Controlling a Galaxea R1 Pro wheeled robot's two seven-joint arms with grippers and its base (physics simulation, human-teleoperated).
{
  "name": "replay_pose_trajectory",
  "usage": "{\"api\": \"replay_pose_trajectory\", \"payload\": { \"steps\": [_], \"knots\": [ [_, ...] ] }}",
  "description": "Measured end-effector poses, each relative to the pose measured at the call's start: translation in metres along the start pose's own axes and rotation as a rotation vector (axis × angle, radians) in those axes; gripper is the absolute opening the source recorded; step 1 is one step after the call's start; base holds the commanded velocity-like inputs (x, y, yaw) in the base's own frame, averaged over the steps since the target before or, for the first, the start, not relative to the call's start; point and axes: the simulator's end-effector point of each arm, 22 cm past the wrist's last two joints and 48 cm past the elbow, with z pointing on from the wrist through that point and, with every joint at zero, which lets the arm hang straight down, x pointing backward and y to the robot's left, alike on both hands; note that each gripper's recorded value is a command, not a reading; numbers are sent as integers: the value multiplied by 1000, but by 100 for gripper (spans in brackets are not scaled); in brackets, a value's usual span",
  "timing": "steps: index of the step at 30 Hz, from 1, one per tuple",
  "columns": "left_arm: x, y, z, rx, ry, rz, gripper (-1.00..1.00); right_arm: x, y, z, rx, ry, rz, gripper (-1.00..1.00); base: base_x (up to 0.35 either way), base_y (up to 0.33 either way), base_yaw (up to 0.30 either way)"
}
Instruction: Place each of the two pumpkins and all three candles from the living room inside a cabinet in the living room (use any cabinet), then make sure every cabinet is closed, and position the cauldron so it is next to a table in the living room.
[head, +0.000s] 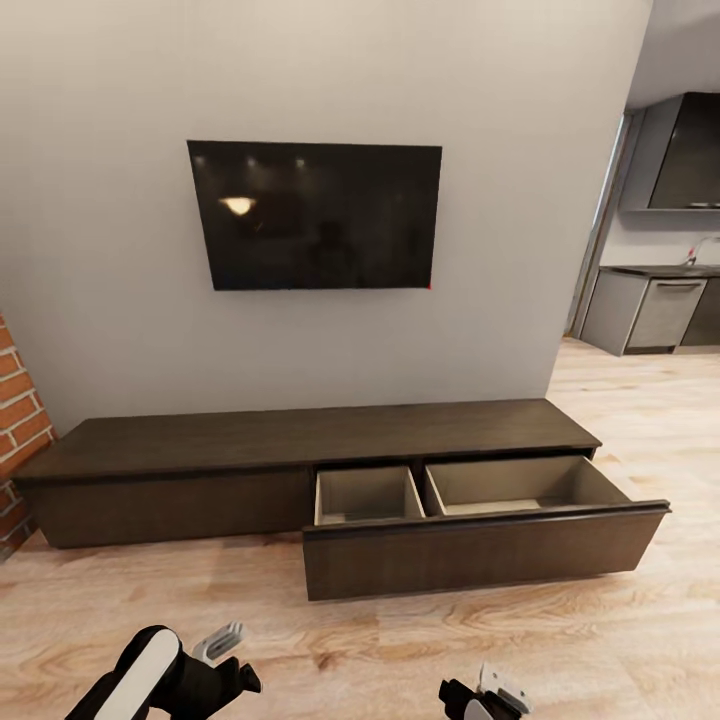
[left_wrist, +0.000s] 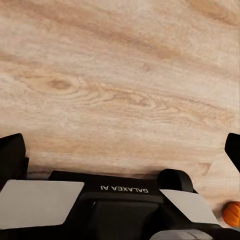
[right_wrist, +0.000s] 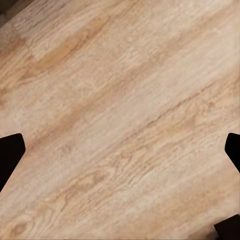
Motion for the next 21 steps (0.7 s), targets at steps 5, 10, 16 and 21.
{"api": "replay_pose_trajectory", "payload": {
  "steps": [5,10,16,21],
  "knots": [
    [-14,12,-7,-79,-58,33,100,-3,1,-7,5,6,-3,100,-34,0,-78],
    [-23,14,-12,-106,-103,25,100,-6,0,-14,13,12,-5,100,-36,0,-90],
    [-27,47,-7,-225,-162,20,100,-8,0,-22,19,21,-6,100,-3,0,-99],
    [-15,43,-2,-264,-150,64,100,-10,0,-28,24,28,-7,100,0,0,-120]
  ]
}}
